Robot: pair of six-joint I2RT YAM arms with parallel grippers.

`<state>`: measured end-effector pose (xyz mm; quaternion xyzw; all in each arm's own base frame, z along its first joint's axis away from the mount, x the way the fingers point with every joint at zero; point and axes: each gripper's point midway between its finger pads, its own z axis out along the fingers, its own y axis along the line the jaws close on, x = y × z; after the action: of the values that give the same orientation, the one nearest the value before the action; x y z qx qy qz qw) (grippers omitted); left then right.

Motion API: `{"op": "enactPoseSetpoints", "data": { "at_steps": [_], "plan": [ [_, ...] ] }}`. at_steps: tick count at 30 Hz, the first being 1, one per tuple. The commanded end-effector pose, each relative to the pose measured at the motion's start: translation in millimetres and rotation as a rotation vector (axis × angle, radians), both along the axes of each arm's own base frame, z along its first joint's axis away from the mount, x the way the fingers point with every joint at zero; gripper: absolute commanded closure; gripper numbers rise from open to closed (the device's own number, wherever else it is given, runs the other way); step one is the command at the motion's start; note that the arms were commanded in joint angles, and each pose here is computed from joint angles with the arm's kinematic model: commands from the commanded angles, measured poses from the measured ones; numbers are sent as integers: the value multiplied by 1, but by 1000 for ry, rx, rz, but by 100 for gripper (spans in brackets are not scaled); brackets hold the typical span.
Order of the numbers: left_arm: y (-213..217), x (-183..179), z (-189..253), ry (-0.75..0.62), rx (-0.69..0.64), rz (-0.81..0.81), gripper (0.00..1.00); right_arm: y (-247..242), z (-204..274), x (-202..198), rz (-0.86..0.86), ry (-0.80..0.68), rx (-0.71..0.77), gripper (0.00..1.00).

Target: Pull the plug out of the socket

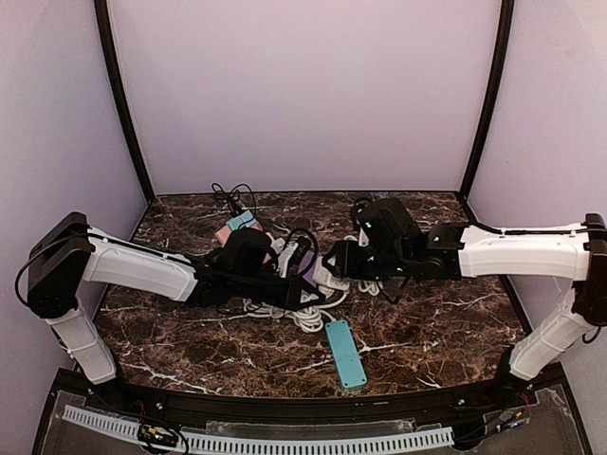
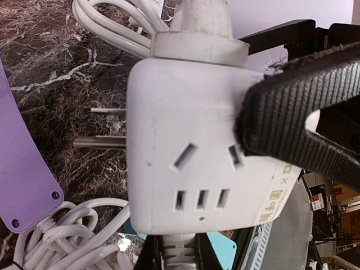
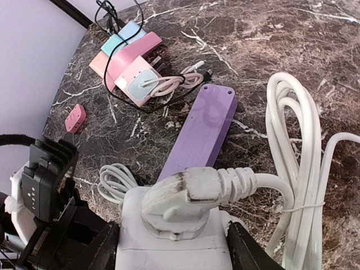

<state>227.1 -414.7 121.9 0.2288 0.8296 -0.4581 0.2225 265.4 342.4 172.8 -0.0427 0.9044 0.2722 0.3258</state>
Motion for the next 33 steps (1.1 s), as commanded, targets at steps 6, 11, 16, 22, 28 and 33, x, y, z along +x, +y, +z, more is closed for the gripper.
{"op": "enactPoseSetpoints", "data": {
  "at_steps": [6,11,16,22,28,33],
  "plan": [
    [4,2,21,18,-83,-25,99,10,64,-8,174,-246,116,100],
    [6,0,18,27,-73,-27,99,7,63,-9,166,-245,115,100],
    [7,2,17,17,-66,-22,99,6,61,-5,122,-214,124,100],
    [8,5,16,-13,-37,-4,99,-5,53,9,-30,-145,103,100],
    [6,0,13,-28,-12,-3,99,-20,42,21,-195,-85,59,100],
    [3,-5,12,-24,-8,-7,99,-37,33,30,-316,-63,-32,100]
  ]
}}
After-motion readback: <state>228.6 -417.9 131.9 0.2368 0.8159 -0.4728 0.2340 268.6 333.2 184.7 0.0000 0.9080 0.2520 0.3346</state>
